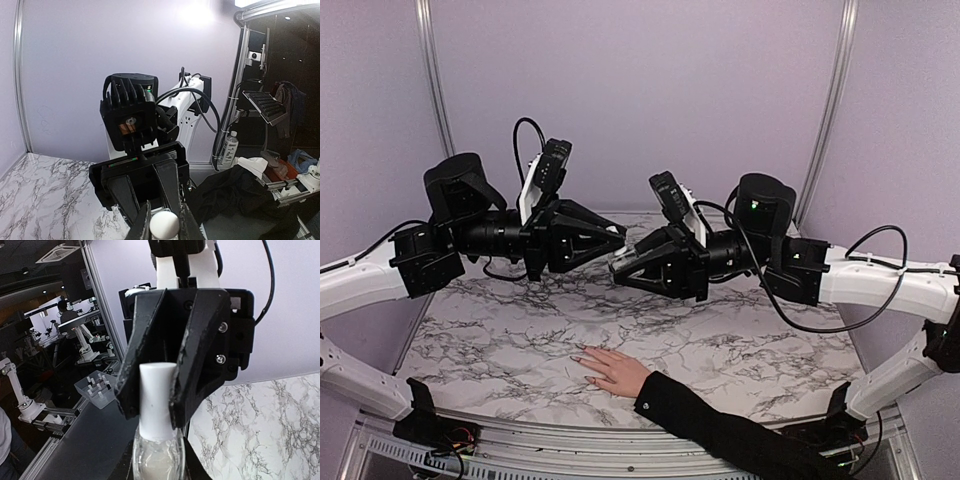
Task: Paint the nails
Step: Unscrew the nail polish bottle.
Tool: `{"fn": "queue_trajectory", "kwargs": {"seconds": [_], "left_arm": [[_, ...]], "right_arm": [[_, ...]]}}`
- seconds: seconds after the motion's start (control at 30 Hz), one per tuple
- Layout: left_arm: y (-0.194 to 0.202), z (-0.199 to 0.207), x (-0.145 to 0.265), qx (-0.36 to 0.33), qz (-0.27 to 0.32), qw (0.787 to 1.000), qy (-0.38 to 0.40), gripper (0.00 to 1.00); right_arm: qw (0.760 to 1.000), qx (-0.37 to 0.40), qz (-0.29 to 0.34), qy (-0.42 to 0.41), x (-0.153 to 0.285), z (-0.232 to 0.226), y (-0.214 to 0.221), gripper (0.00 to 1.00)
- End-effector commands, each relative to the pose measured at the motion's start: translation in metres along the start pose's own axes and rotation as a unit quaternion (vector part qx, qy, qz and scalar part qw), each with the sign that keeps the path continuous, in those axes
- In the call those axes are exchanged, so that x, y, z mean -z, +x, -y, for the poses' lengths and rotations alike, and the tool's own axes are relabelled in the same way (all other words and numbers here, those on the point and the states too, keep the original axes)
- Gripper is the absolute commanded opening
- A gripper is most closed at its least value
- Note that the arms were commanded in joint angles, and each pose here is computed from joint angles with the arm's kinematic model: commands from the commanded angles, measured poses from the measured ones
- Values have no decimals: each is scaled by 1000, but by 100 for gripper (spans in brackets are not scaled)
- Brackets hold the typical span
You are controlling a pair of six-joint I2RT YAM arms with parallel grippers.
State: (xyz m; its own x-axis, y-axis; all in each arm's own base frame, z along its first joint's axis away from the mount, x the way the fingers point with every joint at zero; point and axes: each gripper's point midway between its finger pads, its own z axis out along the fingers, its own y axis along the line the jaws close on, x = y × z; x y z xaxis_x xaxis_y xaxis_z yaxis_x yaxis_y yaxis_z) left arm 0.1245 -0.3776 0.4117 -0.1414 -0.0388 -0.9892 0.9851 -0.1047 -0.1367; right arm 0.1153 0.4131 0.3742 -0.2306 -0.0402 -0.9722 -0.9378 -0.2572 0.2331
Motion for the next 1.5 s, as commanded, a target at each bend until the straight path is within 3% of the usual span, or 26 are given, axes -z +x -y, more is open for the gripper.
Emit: {"fn": "queue_trajectory", "kwargs": {"seconds": [0.0, 0.33, 0.57, 0.87, 1.1, 1.23, 1.37, 1.47], "left_arm": [[-15, -10, -1, 12, 22, 999, -28, 0], [-13, -55, 0, 53, 33, 988, -142, 0], [4, -95, -2, 77, -11, 970, -232, 0], [16, -157, 12, 114, -6, 913, -391, 0], [27, -184, 2, 130, 9, 883, -452, 0], [33, -188, -10, 137, 22, 870, -473, 0], [38, -192, -19, 145, 32, 861, -486, 0], [40, -194, -22, 143, 32, 858, -492, 0]], "right_arm": [[994, 54, 60, 77, 15, 16, -42, 0], [976, 90, 52, 190, 18, 62, -47, 0], [947, 102, 52, 300, 29, 105, -48, 0], [871, 137, 49, 470, 56, 162, -39, 0], [800, 172, 3, 575, 57, 198, -16, 0], [762, 170, 8, 625, 63, 214, -16, 0], [742, 168, 14, 648, 66, 222, -16, 0], [740, 168, 18, 651, 66, 222, -16, 0]]}}
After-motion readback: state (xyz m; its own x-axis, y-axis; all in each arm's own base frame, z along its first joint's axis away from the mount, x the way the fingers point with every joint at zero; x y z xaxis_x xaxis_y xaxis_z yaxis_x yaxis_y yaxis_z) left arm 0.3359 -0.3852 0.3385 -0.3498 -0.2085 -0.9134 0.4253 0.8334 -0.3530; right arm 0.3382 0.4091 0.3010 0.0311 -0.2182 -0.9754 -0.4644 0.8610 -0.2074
